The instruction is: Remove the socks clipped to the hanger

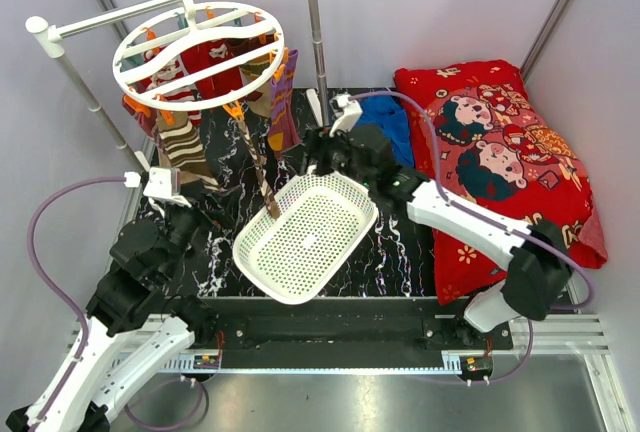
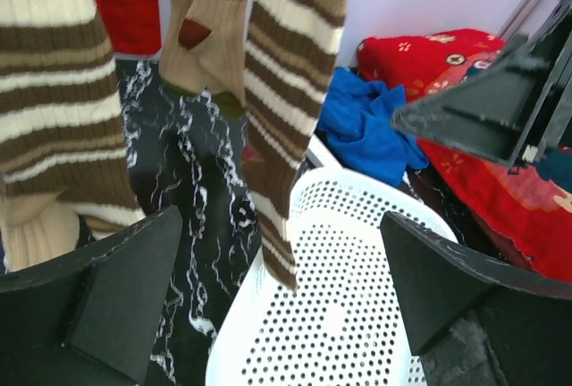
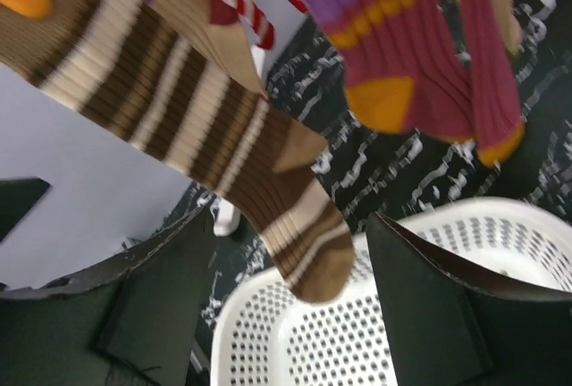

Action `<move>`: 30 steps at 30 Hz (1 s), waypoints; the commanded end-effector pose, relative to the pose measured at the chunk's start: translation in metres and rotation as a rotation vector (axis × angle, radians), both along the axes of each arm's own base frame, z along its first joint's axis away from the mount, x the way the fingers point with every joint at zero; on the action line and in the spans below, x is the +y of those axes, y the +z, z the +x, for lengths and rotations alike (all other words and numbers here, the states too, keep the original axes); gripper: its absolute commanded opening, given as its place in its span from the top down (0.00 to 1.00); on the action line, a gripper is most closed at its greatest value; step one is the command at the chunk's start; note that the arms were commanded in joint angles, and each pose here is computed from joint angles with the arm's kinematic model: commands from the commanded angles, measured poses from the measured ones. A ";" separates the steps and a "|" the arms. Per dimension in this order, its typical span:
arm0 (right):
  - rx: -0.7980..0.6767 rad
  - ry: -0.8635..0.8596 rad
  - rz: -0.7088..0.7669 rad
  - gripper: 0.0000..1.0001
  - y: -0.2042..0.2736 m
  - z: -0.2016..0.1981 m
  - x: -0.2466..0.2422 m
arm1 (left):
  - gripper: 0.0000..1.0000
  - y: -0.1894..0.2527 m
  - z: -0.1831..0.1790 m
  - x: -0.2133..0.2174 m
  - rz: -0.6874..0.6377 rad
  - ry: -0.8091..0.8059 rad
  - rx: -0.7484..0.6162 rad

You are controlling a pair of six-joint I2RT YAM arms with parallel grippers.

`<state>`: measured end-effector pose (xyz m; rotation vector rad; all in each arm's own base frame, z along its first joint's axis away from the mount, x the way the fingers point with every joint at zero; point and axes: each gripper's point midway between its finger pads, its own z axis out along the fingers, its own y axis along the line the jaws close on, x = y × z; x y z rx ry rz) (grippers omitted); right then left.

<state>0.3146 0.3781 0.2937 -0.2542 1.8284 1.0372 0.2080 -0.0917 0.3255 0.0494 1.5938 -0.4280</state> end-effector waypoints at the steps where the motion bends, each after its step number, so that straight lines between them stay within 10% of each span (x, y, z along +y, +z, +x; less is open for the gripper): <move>1: -0.169 0.026 0.085 0.20 0.038 0.005 0.034 | 0.03 0.037 0.000 0.015 -0.102 0.087 -0.026; 13: -0.296 -0.012 -0.060 0.26 -0.025 -0.003 0.086 | 0.10 0.113 0.028 0.000 -0.269 0.140 0.013; 16: -0.296 -0.054 -0.059 0.58 -0.032 0.005 0.087 | 0.13 0.118 0.036 -0.007 -0.256 0.132 0.033; 18: -0.303 -0.069 -0.073 0.99 -0.037 0.008 0.088 | 0.16 0.121 0.041 -0.010 -0.242 0.134 0.041; 30: -0.389 -0.126 -0.142 1.00 -0.012 -0.028 0.086 | 0.27 0.121 0.056 0.000 -0.189 0.255 0.114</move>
